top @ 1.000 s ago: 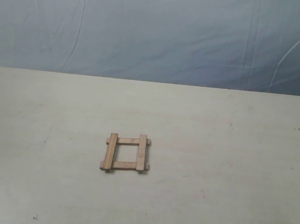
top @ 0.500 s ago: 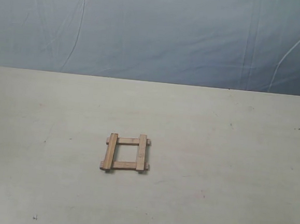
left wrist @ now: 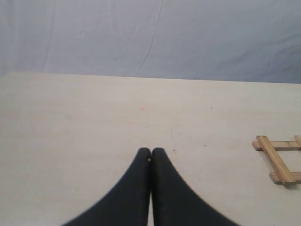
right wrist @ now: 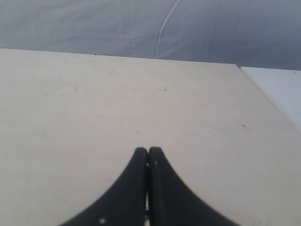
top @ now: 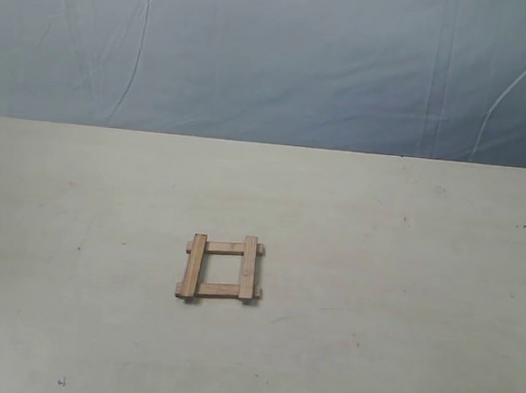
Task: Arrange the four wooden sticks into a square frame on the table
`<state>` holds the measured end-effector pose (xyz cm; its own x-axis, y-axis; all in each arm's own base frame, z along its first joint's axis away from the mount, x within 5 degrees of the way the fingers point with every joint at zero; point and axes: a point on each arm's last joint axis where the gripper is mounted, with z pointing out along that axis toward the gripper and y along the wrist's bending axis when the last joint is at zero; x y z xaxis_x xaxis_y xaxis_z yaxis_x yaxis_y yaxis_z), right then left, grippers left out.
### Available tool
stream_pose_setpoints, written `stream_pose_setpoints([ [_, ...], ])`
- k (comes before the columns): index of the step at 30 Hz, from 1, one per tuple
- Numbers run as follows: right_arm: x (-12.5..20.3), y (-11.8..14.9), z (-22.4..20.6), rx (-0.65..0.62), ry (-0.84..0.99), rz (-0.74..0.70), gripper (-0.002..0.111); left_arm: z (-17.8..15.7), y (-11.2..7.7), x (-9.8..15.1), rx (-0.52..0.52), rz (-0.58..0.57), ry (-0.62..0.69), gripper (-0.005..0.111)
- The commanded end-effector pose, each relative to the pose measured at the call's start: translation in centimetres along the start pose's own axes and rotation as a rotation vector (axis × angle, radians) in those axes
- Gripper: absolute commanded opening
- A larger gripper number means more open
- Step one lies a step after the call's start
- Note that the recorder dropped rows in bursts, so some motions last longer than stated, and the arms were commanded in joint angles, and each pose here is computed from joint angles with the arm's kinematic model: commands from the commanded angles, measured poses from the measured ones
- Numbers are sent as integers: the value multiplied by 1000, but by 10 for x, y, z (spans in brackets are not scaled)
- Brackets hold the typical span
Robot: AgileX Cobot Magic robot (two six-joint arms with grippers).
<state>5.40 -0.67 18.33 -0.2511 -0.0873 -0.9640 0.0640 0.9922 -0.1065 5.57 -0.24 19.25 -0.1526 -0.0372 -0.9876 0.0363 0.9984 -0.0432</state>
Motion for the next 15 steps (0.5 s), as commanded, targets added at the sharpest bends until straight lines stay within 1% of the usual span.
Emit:
stream_pose_setpoints([
  [1,-1,2,-1,-27,-15,-23,-1,0,0,1,-2,7,1,0],
  [15,0,2,-1,-27,-6,-23,-1,0,0,1,-2,7,1,0],
])
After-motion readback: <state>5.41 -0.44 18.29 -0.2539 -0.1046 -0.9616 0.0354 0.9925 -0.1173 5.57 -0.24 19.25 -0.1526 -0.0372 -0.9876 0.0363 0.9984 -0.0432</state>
